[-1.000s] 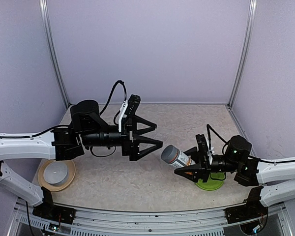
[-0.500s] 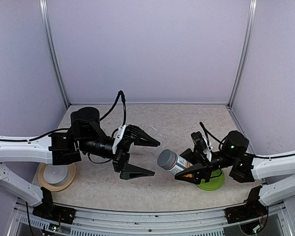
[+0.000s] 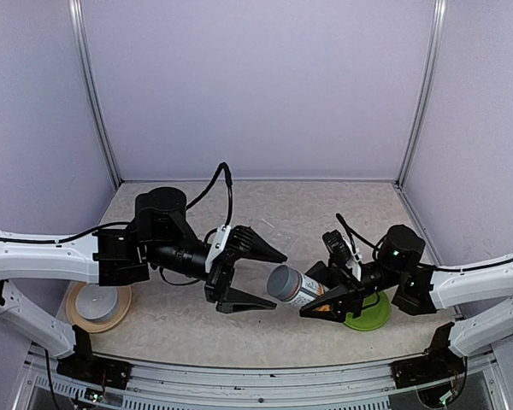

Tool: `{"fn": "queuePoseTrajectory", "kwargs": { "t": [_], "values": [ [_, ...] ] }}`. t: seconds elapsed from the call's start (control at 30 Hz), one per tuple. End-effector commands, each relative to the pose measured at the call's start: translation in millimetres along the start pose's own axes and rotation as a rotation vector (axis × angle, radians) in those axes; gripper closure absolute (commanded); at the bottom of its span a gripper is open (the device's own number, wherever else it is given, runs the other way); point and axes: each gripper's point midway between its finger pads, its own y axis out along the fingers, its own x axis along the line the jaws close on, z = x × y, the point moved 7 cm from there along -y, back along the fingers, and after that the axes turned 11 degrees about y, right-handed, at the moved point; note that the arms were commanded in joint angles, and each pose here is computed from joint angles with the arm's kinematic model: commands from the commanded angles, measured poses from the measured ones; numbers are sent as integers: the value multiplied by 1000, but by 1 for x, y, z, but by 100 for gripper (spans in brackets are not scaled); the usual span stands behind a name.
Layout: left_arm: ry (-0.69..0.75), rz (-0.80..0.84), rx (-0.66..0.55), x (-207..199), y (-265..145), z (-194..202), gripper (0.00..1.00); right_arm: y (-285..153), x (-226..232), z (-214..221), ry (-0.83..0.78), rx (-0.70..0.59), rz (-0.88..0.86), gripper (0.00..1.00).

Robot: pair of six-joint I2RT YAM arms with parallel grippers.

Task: Sort the pills into containers
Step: Unscrew the lid of the pill bottle from the pill bottle.

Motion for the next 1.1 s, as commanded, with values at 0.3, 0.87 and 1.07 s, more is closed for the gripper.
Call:
{"fn": "queuePoseTrajectory", "kwargs": {
  "t": [0.3,0.87,1.07],
  "values": [
    [13,17,-23,3,8,-9,30,7,8,-13,-46,-11,-49,100],
    [-143,-119,20,17,11,-3,61,3,-6,-10,-96,-15,111,100],
    [-474,-298,76,40,15,7,63,-13,-15,-21,-240,-70,374,100]
  ]
}}
